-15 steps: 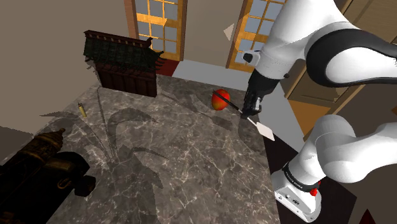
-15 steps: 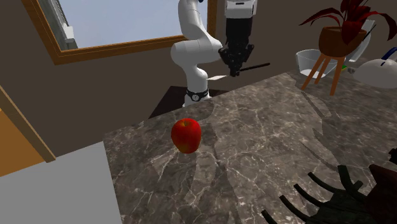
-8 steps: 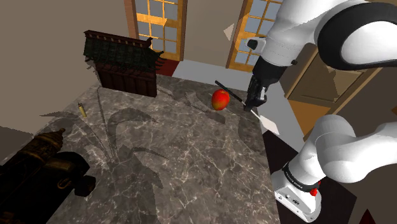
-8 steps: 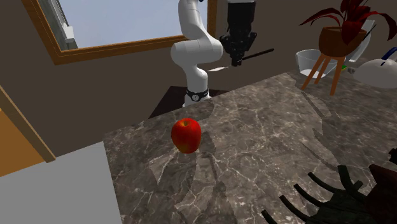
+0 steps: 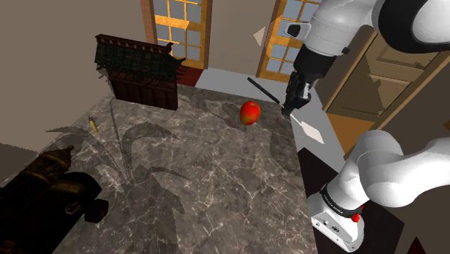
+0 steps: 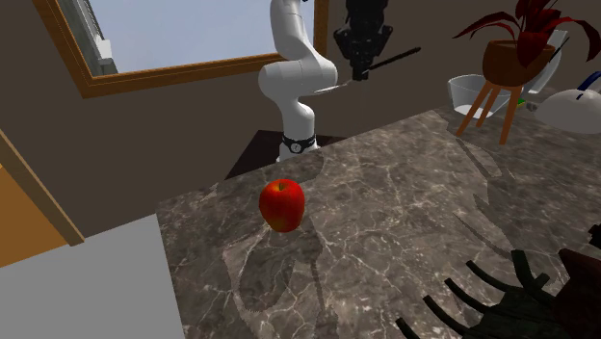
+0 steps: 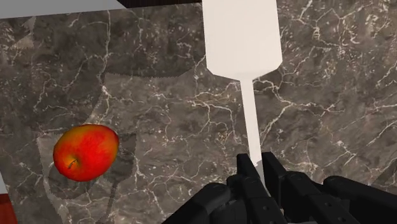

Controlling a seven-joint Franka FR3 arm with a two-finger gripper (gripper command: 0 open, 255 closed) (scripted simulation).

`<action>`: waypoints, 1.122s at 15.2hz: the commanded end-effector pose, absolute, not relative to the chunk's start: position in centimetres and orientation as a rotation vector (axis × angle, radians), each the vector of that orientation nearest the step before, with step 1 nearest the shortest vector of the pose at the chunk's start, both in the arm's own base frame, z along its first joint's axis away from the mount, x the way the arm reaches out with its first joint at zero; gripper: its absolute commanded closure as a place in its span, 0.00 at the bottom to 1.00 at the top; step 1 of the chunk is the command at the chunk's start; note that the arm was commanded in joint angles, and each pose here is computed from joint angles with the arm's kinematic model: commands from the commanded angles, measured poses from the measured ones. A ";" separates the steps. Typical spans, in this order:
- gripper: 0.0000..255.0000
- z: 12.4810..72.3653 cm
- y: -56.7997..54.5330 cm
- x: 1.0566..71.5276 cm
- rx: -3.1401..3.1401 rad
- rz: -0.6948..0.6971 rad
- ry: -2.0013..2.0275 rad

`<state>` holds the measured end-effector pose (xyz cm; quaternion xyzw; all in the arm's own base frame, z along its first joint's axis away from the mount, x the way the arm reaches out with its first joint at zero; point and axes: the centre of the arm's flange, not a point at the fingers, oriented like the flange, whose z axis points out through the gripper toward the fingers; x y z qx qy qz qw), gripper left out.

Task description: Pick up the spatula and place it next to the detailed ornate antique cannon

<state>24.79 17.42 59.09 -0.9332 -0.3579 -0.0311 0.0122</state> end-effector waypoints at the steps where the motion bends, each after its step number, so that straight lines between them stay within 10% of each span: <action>1: 1.00 60.2 17.5 24.9 -2.909 -0.096 -1.116; 17: 1.00 60.8 36.0 24.2 -2.909 -0.096 -1.116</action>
